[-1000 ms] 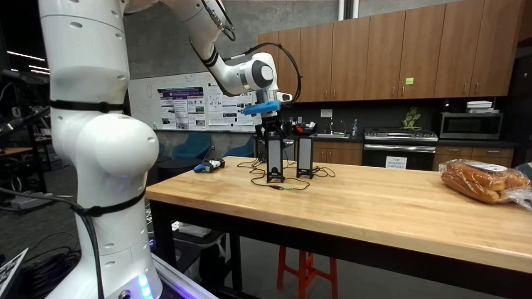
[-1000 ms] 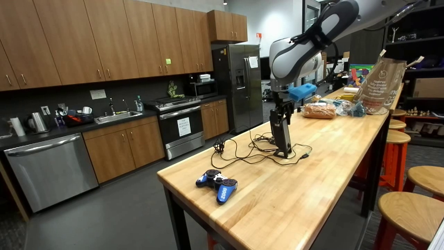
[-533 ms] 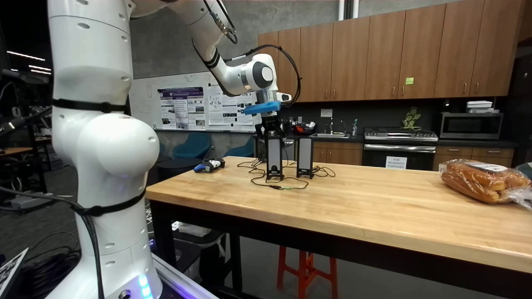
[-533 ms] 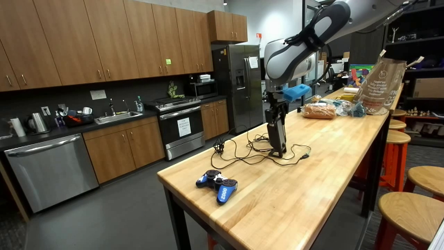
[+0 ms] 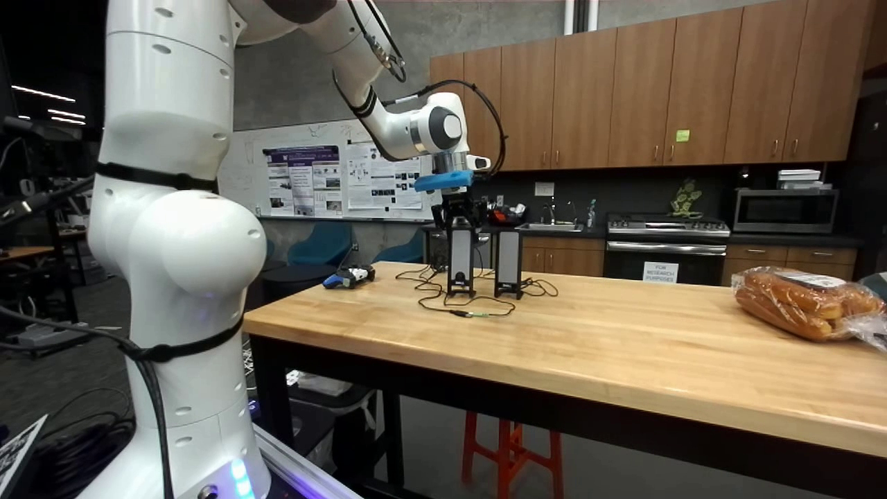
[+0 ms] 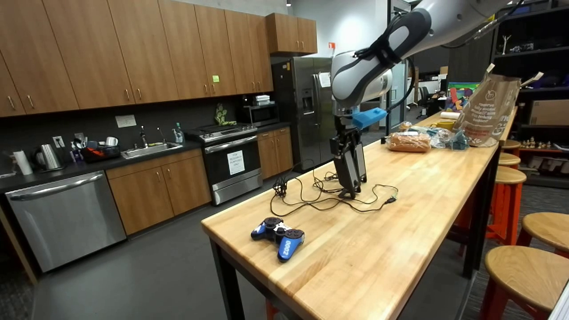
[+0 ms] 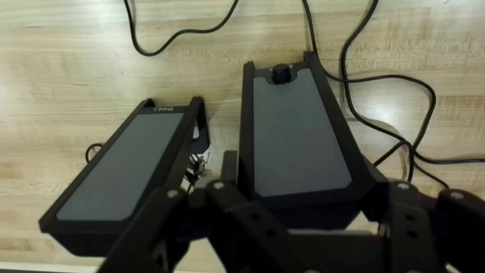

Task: Move the speaker on the left, forwards

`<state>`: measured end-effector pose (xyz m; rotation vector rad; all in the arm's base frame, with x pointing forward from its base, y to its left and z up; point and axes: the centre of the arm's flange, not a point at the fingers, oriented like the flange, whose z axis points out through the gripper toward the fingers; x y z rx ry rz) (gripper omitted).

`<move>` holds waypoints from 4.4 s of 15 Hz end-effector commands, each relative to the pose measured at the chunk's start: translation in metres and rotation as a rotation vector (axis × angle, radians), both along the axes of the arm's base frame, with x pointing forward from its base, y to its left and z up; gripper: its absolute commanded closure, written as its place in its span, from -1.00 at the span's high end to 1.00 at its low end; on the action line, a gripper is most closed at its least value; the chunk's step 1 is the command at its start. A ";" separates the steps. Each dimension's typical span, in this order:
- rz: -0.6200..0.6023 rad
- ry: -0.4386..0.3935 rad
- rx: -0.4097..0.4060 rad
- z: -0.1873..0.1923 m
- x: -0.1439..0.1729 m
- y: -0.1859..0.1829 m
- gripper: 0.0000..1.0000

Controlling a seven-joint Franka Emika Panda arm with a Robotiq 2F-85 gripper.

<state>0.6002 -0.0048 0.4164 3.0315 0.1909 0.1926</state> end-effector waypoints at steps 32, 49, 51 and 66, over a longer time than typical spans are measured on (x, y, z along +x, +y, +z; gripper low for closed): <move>-0.103 -0.066 0.091 0.035 0.005 -0.018 0.61; -0.067 0.095 0.031 0.009 -0.032 -0.010 1.00; -0.059 0.112 0.031 0.002 -0.035 -0.005 1.00; -0.021 0.066 0.028 0.000 -0.033 0.003 1.00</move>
